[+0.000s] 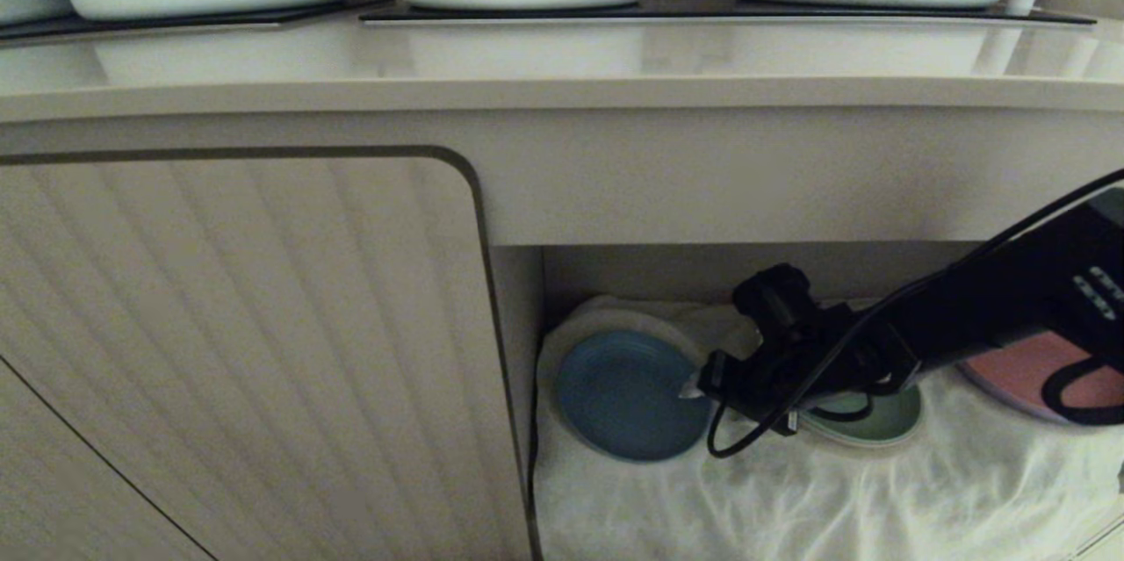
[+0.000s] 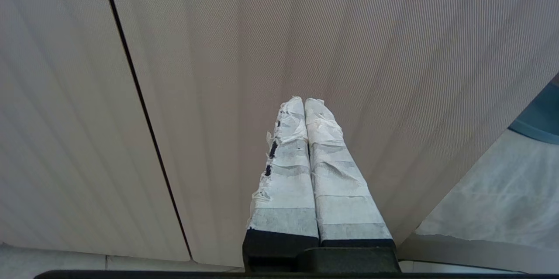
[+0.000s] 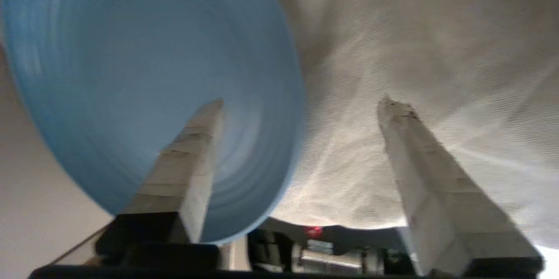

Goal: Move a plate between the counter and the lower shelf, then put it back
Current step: Put the plate in the cupboard

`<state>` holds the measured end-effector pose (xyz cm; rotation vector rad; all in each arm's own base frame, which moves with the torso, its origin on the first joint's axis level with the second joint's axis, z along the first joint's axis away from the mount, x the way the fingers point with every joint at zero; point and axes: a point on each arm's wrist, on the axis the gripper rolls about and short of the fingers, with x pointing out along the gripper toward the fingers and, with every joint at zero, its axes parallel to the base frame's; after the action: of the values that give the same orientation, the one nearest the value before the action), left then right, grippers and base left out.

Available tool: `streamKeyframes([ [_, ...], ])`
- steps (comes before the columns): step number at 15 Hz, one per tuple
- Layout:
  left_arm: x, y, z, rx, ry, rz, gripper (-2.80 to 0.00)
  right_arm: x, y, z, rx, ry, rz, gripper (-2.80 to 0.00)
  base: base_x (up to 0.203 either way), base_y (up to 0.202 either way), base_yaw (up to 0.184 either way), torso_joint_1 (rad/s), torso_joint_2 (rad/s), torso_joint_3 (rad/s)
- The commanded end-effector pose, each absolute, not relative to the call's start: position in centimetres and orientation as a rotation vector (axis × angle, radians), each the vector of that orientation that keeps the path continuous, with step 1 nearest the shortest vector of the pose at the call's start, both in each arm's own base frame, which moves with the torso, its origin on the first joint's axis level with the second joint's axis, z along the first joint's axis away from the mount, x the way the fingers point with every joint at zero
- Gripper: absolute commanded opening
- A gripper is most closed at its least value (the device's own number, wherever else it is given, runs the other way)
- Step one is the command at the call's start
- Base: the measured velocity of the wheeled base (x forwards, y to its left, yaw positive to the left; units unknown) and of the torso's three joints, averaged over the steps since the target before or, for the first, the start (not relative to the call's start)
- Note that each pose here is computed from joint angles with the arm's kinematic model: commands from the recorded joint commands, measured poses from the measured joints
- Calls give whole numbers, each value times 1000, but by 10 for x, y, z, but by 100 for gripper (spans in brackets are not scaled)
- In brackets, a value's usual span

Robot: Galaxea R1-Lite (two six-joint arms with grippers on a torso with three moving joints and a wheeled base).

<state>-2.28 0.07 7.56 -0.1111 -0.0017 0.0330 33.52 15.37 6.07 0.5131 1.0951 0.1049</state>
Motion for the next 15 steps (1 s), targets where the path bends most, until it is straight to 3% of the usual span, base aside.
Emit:
streamKeyframes([
  [1,-23,1,76,-112,-3,34,-280,331,152,65,499,1086,112,0,0,0,0,0,0,0],
  [15,-23,1,75,-112,-2,34,-280,277,127,97,469,1065,143,0,0,0,0,0,0,0],
])
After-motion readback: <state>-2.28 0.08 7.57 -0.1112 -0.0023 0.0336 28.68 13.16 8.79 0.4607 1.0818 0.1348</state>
